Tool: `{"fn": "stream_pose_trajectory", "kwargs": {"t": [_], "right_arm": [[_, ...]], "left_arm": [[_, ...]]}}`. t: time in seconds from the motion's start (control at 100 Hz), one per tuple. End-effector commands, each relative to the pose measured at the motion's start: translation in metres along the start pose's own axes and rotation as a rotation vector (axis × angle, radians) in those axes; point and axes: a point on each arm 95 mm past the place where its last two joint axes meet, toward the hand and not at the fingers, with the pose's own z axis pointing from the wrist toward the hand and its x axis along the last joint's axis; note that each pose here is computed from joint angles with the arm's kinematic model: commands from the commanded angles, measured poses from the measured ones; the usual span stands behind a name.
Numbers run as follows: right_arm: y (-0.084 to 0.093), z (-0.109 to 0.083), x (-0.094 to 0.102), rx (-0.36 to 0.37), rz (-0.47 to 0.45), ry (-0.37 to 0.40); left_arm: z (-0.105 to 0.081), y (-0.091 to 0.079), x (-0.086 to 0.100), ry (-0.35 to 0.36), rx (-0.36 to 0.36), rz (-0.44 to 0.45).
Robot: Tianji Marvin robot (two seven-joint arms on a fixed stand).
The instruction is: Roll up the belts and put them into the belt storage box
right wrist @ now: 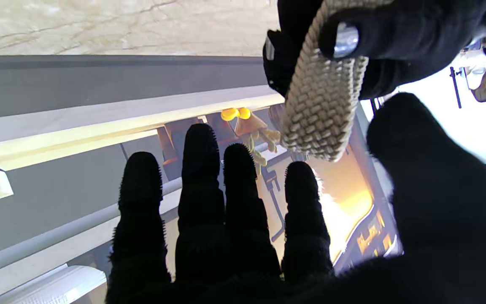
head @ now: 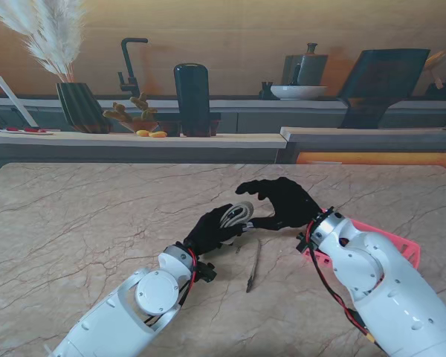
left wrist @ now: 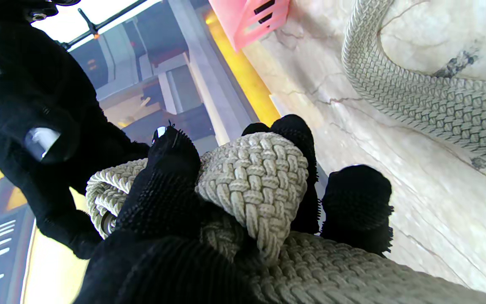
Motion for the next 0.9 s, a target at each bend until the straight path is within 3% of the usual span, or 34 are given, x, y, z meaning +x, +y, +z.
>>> {"fn": "stream_pose_trajectory", "kwargs": {"t": [0.0,0.31,0.48,0.8,0.89], "right_arm": [[0.0,-0.004,-0.001,0.003,-0.004,0.005],[-0.01,0.007,-0.001,0.014,-0.046,0.038],[-0.018,0.017,0.001,0.032,-0.004,0.058],[-0.023,0.027,0.006,-0.004,0.046,0.078],[-0.02,0.028,0.007,-0.046,0.058,0.068]], "left_arm": [[-0.002,0.003,0.003,0.011,-0.01,-0.009],[-0.003,0.005,0.005,0.025,-0.031,-0.024],[-0.003,0.006,0.006,0.026,-0.039,-0.031],[-0.004,0.006,0.008,0.037,-0.028,-0.062],[-0.005,0.006,0.009,0.039,-0.016,-0.082]]}}
